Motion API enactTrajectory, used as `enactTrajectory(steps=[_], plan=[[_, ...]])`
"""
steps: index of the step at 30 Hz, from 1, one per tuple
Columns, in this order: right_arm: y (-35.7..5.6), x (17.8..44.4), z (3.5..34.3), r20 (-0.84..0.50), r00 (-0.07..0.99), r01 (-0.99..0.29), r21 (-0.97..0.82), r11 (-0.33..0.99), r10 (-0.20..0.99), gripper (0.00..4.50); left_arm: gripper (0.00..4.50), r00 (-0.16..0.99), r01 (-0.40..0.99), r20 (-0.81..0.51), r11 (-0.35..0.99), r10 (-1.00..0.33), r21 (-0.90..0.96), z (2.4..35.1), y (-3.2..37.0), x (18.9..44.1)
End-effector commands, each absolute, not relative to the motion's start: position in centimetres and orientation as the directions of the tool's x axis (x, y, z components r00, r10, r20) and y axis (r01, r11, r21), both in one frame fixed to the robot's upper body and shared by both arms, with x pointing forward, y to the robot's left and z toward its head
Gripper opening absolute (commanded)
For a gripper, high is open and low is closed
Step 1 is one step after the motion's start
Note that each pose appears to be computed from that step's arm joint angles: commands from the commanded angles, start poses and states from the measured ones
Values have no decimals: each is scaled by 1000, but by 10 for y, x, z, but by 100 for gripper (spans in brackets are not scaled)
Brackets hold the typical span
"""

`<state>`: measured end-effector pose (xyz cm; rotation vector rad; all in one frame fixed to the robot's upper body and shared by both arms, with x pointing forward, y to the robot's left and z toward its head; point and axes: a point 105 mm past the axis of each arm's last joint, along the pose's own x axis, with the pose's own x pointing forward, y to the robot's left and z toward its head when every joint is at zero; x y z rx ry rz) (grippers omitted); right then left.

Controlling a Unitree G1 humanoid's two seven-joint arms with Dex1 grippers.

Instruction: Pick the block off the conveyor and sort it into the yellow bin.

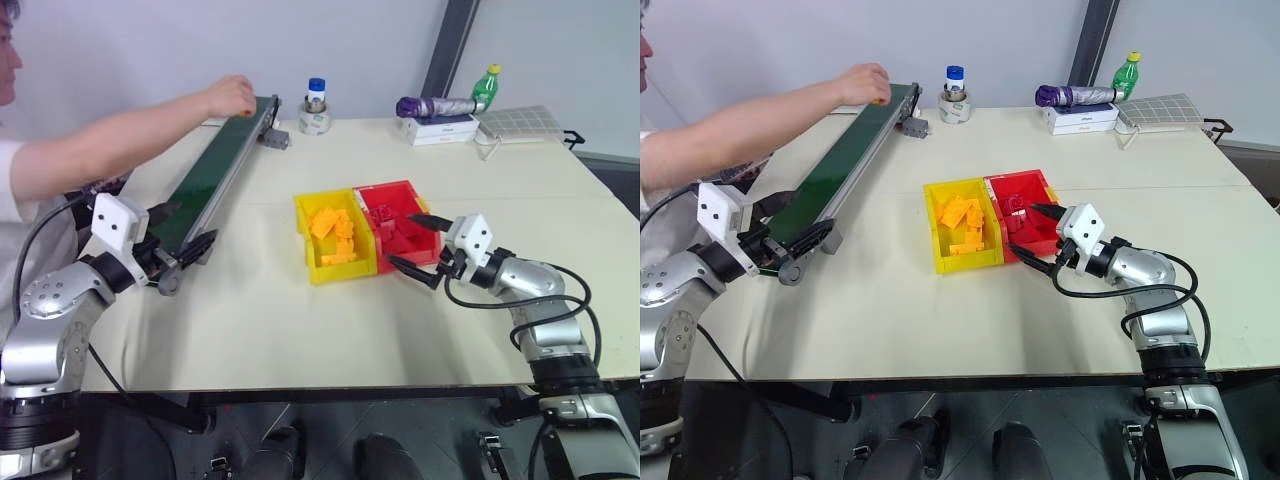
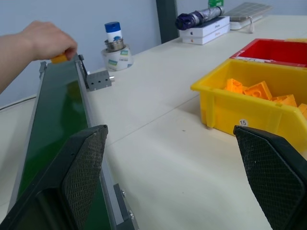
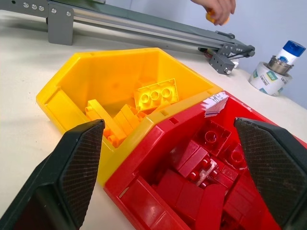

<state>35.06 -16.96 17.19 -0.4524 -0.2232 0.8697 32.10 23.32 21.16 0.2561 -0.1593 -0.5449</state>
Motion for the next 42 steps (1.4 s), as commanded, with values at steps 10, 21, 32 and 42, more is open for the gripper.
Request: enactTrajectory(steps=[10,21,32,42], plan=[[-169,347,187,41,621,-660,-511,551,782,450,442,841,472,120,823,-528,315,223,231,319],[-169,347,187,40,618,-664,-509,548,785,450,442,882,376,180,880,-436,292,221,240,303],[-167,349,186,43,609,-670,-506,543,792,450,442,955,-112,289,985,69,133,195,293,270],[-164,351,188,45,597,-676,-509,533,801,450,442,969,-139,221,985,114,98,176,295,272]])
